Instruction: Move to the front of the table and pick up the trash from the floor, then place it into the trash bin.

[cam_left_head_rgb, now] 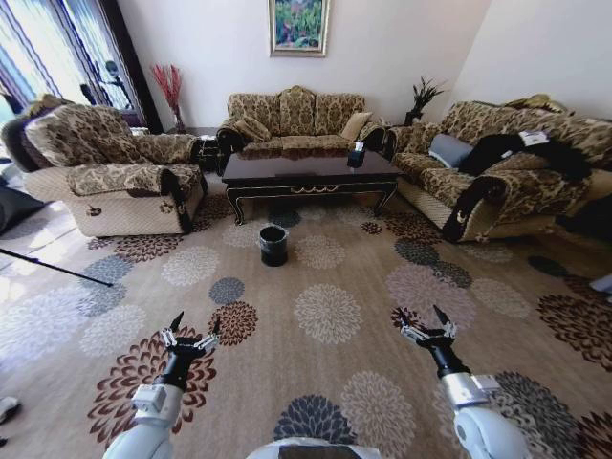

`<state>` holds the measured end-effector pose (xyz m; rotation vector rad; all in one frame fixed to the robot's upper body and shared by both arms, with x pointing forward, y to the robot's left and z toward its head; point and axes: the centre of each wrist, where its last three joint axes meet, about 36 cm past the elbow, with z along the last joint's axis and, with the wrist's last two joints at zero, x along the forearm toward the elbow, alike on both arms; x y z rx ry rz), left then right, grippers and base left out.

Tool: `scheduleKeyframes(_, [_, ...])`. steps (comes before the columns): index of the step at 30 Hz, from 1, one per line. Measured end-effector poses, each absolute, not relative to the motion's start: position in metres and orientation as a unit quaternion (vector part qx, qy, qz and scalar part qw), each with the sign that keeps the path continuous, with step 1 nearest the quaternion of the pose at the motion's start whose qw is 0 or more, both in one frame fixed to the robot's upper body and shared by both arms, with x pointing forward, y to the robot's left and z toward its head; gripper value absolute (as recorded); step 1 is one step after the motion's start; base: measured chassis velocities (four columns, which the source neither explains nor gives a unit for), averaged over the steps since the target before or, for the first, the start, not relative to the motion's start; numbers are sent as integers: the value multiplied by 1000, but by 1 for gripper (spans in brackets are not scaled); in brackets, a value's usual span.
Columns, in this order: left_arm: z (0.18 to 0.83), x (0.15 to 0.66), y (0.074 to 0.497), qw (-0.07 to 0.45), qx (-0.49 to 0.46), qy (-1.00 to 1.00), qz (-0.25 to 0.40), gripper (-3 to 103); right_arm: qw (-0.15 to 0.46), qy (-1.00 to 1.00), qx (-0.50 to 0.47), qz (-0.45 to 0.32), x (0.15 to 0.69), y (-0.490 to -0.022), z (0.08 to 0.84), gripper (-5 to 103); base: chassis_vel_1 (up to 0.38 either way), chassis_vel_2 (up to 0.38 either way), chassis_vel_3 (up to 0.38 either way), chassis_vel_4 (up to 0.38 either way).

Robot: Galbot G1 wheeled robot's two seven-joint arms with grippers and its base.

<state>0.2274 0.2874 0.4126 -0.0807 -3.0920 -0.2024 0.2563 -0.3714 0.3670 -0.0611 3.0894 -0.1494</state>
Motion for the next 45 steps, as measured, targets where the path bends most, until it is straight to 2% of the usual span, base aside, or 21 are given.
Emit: scheduleKeyframes(45, [413,227,287,21,-26,-997,-65,100,24,998,-20,-48,256,-371,367,100,0,0,0,0])
